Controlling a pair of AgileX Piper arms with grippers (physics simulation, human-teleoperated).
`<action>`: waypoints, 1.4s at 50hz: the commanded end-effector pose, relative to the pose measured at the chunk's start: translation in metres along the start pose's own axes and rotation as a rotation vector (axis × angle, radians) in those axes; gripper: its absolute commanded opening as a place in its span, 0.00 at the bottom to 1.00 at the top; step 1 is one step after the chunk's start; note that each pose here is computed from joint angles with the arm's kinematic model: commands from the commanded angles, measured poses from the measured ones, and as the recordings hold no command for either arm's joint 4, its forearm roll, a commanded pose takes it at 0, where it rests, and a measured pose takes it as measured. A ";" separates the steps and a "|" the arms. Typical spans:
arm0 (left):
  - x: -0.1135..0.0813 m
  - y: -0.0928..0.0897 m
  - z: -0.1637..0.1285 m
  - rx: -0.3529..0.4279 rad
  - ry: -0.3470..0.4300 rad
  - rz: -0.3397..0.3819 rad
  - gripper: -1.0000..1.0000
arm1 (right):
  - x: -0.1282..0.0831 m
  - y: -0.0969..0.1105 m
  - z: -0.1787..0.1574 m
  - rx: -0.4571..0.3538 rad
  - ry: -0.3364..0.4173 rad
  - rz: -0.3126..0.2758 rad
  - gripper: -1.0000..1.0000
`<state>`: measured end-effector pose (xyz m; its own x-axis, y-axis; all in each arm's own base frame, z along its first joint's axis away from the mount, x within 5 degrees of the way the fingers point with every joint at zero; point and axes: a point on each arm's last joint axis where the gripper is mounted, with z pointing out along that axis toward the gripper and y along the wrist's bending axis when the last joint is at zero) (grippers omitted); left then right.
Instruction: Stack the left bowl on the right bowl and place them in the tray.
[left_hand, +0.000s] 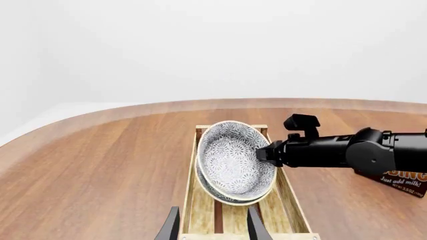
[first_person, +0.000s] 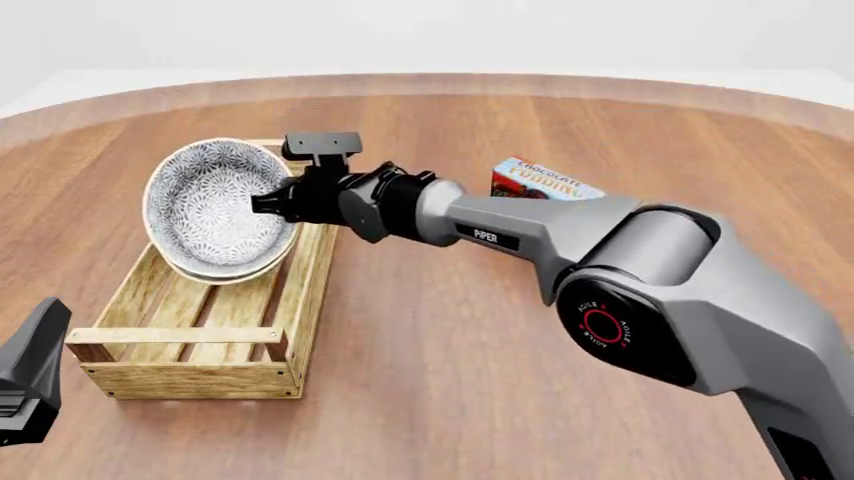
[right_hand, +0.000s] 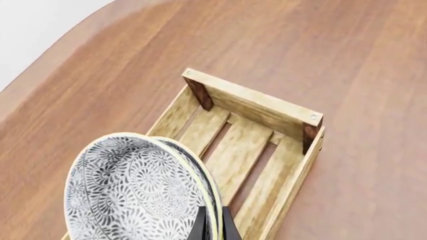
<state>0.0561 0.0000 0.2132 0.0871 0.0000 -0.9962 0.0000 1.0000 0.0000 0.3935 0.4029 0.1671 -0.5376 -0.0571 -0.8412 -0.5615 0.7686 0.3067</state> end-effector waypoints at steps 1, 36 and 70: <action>0.000 0.000 0.000 0.000 0.000 0.000 1.00 | 0.006 0.001 0.005 -0.007 0.007 0.062 0.00; 0.000 0.000 0.000 0.000 0.000 0.000 1.00 | 0.008 0.001 0.005 -0.006 0.015 0.053 1.00; 0.000 0.000 0.000 0.000 0.000 0.000 1.00 | -0.046 0.007 -0.072 -0.018 -0.076 0.025 1.00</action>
<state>0.0561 0.0000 0.2132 0.0871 0.0000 -0.9962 0.0000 1.0000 0.0000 0.3814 0.3843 0.2023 -0.5473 -0.0057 -0.8369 -0.5409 0.7655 0.3485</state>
